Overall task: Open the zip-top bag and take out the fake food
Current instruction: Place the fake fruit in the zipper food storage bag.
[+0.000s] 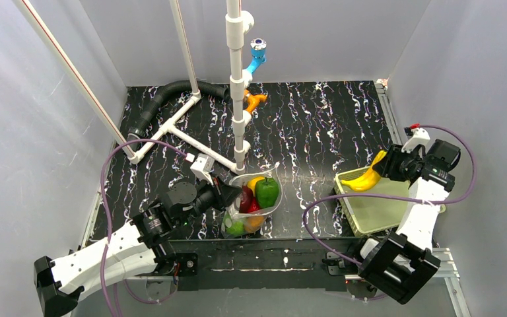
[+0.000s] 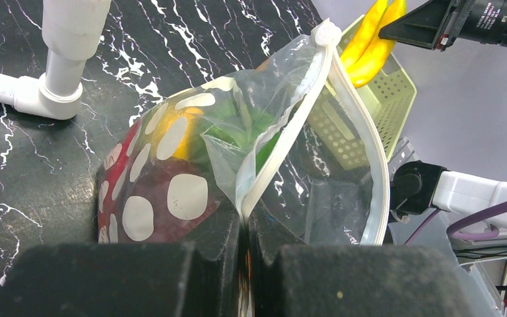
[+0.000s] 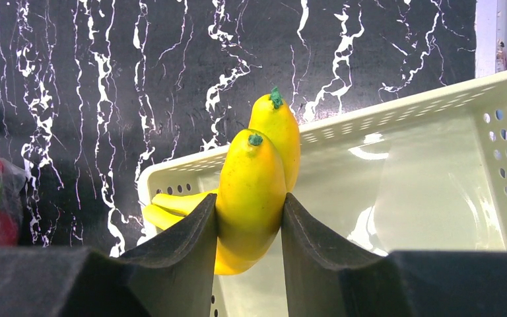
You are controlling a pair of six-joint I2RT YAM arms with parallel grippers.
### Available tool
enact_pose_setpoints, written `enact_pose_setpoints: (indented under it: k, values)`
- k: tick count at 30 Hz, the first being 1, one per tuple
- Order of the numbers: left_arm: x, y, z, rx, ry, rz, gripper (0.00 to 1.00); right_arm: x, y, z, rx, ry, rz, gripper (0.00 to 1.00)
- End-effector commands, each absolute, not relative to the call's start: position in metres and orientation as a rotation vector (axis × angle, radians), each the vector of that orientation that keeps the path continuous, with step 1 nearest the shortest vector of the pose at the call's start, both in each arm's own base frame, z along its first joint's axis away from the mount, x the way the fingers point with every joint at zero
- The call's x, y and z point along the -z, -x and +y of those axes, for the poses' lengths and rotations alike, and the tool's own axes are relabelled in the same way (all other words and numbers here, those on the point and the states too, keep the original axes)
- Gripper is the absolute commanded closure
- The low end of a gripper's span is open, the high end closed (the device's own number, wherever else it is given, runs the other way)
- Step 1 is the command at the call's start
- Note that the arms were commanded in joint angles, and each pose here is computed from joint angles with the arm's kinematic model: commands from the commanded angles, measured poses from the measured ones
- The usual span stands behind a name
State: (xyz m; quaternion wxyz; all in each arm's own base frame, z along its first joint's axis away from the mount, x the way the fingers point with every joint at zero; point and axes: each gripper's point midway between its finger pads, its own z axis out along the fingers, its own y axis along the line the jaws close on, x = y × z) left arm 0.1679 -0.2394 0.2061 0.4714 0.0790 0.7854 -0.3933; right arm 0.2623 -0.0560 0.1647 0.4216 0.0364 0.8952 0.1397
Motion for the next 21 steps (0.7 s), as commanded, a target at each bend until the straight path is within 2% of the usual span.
enact_pose_setpoints:
  k: [1, 21]
  values:
    - [-0.214, -0.171, -0.238, 0.958, -0.186, 1.889, 1.0, -0.164, -0.268, -0.059, -0.349, -0.062, 2.219, 0.81]
    - [-0.212, -0.171, -0.237, 0.961, -0.18, 1.889, 1.0, -0.146, -0.269, -0.066, -0.362, -0.089, 2.266, 0.63]
